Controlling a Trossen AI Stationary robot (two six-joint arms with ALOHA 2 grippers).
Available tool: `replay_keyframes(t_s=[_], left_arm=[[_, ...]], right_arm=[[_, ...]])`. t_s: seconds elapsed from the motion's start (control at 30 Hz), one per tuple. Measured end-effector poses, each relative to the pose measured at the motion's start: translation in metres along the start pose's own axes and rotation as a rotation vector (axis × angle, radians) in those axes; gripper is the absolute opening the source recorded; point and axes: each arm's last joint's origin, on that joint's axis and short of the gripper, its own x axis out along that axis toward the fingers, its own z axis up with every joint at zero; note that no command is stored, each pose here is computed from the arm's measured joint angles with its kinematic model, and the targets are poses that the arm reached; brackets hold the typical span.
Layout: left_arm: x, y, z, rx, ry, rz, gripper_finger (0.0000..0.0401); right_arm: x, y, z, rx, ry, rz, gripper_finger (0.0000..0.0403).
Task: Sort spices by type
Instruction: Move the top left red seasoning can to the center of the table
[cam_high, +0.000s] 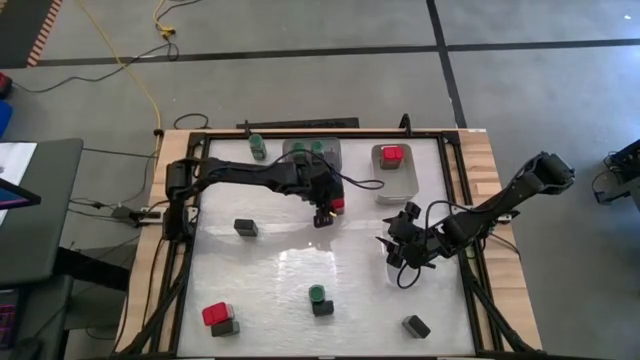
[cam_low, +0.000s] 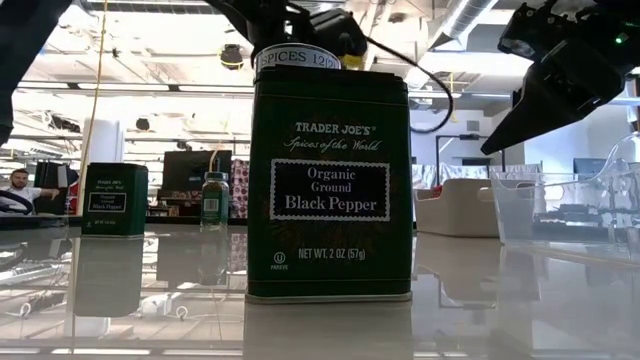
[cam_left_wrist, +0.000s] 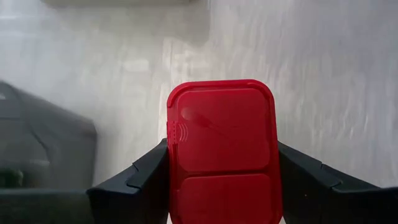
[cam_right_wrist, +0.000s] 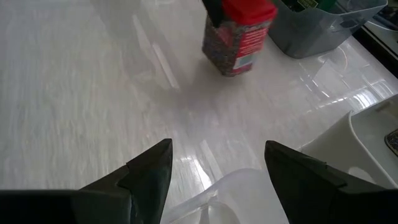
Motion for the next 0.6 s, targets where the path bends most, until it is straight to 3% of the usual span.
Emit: replay_keyframes(t_s=[0.27, 0.6], left_arm=[[0.0117, -0.0009, -0.0048, 0.015, 0.031, -0.012, 0.0226], [0.0113, -0.0009, -0.0045, 0.042, 0.028, -0.012, 0.0294]], right_arm=[[0.0, -0.0002, -0.0003, -0.003, 0.004, -0.001, 0.0285], [0.0, -0.0001, -0.0002, -0.002, 0.003, -0.001, 0.0285]])
